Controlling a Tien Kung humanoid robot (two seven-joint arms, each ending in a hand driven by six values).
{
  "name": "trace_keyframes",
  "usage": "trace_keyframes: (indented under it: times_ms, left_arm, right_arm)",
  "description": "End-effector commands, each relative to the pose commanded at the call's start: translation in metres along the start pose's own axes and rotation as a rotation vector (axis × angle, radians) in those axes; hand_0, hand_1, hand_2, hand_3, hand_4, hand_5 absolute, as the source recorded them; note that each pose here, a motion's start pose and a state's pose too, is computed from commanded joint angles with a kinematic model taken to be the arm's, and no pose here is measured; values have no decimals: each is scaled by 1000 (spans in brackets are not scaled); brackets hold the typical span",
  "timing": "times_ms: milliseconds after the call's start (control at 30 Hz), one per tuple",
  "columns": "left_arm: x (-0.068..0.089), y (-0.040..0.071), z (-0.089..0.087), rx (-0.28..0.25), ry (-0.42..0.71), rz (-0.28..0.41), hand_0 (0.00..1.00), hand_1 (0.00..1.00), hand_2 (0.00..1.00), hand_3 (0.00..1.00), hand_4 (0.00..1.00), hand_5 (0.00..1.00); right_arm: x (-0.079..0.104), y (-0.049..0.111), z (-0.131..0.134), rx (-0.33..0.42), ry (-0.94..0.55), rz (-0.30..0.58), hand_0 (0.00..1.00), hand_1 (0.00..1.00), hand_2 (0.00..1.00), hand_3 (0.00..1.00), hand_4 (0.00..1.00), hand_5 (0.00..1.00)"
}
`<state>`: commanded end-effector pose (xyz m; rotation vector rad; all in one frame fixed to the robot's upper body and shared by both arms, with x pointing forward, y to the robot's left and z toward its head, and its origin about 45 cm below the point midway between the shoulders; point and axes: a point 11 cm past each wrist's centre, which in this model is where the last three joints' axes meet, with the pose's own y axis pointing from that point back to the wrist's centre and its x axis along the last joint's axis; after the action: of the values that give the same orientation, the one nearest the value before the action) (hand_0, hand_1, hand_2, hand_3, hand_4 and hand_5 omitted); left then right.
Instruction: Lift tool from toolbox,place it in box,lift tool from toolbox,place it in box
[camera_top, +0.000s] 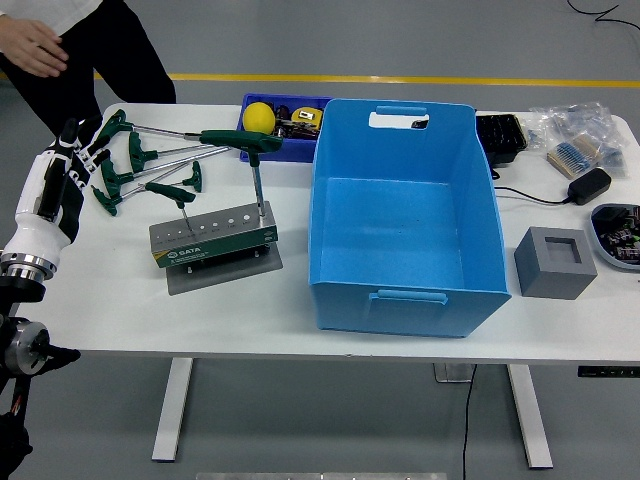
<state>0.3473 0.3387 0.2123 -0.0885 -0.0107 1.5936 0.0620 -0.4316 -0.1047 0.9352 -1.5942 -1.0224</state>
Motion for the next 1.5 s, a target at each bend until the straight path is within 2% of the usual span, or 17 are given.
trace_keyframes:
  times_ms: [200, 400, 700, 967, 1067, 1233, 1300, 1333, 1433, 1500]
  left_arm:
    - [1, 0, 1, -2, 2, 2, 901, 917, 970, 844, 998, 885]
    - [-3, 0, -4, 13, 55, -1, 900, 914, 969, 844, 998, 884]
    - [-6, 2, -4, 16, 33, -12, 899, 914, 969, 844, 998, 887]
    - [-15, -2, 10, -30, -188, -65, 901, 922, 988, 860, 998, 879]
    - [-18, -4, 12, -35, -217, -86, 901, 922, 988, 860, 998, 879]
    - [-21, -12, 20, -55, -328, -114, 919, 933, 991, 869, 998, 864]
    - [-24, -16, 26, -69, -409, -125, 919, 933, 991, 869, 998, 864]
    - [-26, -20, 29, -79, -460, -135, 973, 980, 998, 905, 998, 743]
    - [-40, -31, 43, -126, -611, -173, 973, 980, 998, 905, 998, 743]
    - [-56, -40, 56, -179, -737, -224, 973, 980, 998, 905, 998, 743]
  right_arm:
    - [0, 0, -1, 2, -3, 0, 744, 737, 782, 625, 860, 753]
    - [0, 0, -1, 2, -3, 0, 744, 738, 782, 625, 860, 755]
    - [0, 0, 2, -2, -1, 1, 744, 738, 782, 625, 860, 754]
    - [0, 0, 3, -4, 3, 1, 743, 738, 781, 625, 861, 754]
    - [0, 0, 4, -5, 4, 1, 743, 738, 781, 625, 861, 754]
    - [0, 0, 3, -4, 2, 2, 744, 738, 781, 623, 861, 751]
    - [0, 0, 2, -3, -1, 2, 744, 738, 781, 623, 861, 751]
    - [0, 0, 2, -3, -2, 2, 744, 738, 781, 618, 861, 751]
    - [1, 0, 1, -2, -1, 2, 744, 738, 781, 618, 861, 751]
    - [1, 0, 1, -2, 1, 3, 744, 738, 781, 618, 861, 751]
